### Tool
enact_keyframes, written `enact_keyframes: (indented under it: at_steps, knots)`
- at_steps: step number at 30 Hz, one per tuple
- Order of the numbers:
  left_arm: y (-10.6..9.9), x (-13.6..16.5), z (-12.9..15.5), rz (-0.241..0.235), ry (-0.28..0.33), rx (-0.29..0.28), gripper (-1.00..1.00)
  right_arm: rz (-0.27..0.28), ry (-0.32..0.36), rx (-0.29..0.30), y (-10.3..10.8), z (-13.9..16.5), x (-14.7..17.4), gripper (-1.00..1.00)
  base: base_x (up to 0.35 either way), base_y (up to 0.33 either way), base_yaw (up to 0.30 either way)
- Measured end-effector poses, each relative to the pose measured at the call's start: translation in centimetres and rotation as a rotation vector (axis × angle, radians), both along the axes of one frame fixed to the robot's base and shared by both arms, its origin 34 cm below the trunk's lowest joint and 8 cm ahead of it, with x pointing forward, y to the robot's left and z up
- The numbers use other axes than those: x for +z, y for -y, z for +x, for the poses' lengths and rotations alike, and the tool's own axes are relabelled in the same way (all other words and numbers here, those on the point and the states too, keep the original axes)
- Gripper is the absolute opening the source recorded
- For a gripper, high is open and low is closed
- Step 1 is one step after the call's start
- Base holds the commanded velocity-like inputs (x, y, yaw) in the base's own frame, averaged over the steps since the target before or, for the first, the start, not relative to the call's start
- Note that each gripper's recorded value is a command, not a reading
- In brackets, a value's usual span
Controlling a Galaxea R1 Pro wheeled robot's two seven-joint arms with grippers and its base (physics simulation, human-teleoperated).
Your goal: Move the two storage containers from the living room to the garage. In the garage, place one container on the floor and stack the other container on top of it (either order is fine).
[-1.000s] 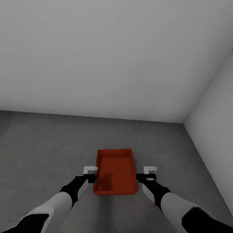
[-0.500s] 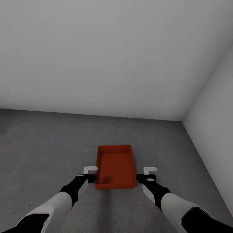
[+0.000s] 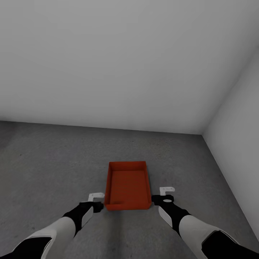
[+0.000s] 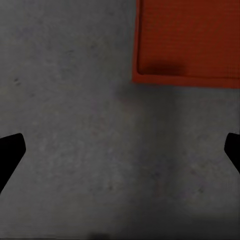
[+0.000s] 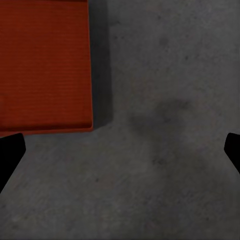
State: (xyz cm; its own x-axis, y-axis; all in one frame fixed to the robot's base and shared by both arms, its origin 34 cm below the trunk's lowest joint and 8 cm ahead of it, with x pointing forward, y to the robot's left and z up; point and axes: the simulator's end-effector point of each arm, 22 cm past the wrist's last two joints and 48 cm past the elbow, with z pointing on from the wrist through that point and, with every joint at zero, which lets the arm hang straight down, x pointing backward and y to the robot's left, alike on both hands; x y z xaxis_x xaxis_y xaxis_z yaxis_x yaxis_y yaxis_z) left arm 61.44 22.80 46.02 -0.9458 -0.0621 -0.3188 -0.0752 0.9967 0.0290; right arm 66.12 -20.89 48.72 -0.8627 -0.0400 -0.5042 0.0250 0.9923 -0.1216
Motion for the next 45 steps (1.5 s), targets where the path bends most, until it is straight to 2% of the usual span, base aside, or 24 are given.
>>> enact_keyframes:
  at_steps: [4,8,18,21,23,30,33,35,37,41,42,45]
  knots:
    - [-0.4,-0.2,-0.4,-0.021,-0.009,0.044,1.00,0.002,0.002,0.002,-0.1,0.1,0.1,1.00,0.000,0.000,0.000]
    - [-0.4,-0.3,-0.5,-0.030,-0.013,0.062,1.00,0.002,-0.001,0.003,-0.2,0.1,0.1,1.00,0.000,0.000,0.000]
    - [-0.8,-0.3,-0.6,-0.025,-0.015,0.068,1.00,0.002,-0.003,0.002,-0.2,0.1,0.0,1.00,0.000,0.000,0.000]
    - [-1.4,-0.3,-0.6,-0.017,-0.015,0.070,1.00,0.016,-0.013,0.013,-2.0,-0.5,-0.1,1.00,0.000,0.000,0.000]
    - [-1.6,-0.4,-0.8,-0.015,-0.019,0.073,1.00,0.020,-0.017,0.016,-2.4,-0.7,-0.2,1.00,0.000,0.000,0.000]
    - [-2.7,-0.9,-2.0,-0.002,-0.044,0.080,1.00,0.029,-0.016,0.021,-2.8,-0.6,-0.1,1.00,0.000,0.000,0.000]
    - [-3.4,-1.8,-4.1,0.006,-0.088,0.084,1.00,0.029,-0.023,0.020,-2.7,-1.0,-0.4,1.00,0.000,0.000,0.000]
    - [-3.9,-2.2,-5.2,0.014,-0.100,0.088,1.00,0.024,-0.058,0.017,-2.4,-3.5,-1.6,1.00,0.000,0.000,0.000]
    - [-4.5,-2.4,-5.7,0.023,-0.098,0.092,1.00,0.017,-0.118,0.015,-2.0,-7.5,-3.5,1.00,0.000,0.000,0.000]
    - [-4.9,-2.5,-6.0,0.029,-0.093,0.095,1.00,-0.004,-0.211,0.011,-0.9,-14.1,-5.9,1.00,0.000,0.000,0.000]
    - [-4.9,-2.5,-6.0,0.030,-0.093,0.095,1.00,-0.008,-0.224,0.012,-0.7,-15.0,-6.2,1.00,0.000,0.000,0.000]
    - [-5.0,-2.9,-6.9,0.032,-0.105,0.096,1.00,-0.037,-0.308,0.006,0.8,-20.8,-7.8,1.00,0.000,0.000,0.000]
